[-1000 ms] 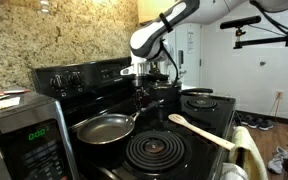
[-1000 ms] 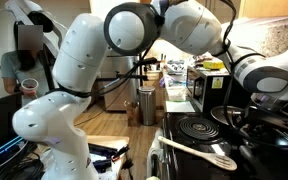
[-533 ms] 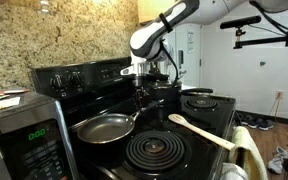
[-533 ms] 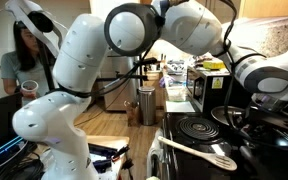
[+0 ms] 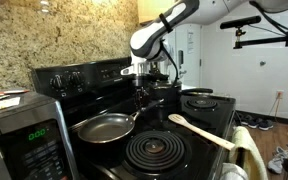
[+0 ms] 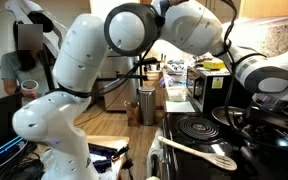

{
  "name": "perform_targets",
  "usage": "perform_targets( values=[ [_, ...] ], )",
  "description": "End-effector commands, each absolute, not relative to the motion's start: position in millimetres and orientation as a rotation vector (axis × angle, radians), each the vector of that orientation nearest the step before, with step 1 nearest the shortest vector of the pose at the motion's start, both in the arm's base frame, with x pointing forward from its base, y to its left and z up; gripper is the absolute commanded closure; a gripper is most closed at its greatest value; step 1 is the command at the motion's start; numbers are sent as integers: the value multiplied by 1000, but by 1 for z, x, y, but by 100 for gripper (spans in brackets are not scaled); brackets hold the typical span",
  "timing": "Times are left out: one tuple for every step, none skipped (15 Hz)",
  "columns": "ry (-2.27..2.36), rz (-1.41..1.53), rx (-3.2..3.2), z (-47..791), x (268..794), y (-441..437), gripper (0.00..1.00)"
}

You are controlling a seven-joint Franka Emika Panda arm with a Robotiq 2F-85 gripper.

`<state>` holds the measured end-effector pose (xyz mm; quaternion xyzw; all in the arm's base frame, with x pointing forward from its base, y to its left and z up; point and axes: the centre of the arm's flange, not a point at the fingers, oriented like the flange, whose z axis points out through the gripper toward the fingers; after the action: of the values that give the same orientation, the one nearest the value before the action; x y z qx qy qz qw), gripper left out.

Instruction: Move the pan to the top left plate of the stove then move the cooking stick on the right counter

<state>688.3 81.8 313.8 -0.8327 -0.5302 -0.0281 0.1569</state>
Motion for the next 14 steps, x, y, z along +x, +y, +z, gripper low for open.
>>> perform_targets(
  values=[
    [-1492,-99,-2428,320,697,82,94],
    [-1493,-100,-2427,320,697,82,94],
    [-1501,-99,-2437,320,697,82,94],
    [-1501,-106,-2437,320,698,81,94],
    [-1505,-108,-2435,320,698,81,94],
    [-1509,-97,-2443,320,698,81,94],
    [-1509,-95,-2443,320,698,80,94],
    [-1514,-87,-2440,321,697,80,94],
    [-1517,-79,-2436,321,697,80,94],
    [-1518,-80,-2441,321,697,80,94],
    [-1521,-80,-2443,321,698,81,94],
    [-1524,-83,-2440,321,698,81,94],
    [-1527,-84,-2440,321,698,81,94],
    [-1532,-92,-2443,321,698,81,94]
  ],
)
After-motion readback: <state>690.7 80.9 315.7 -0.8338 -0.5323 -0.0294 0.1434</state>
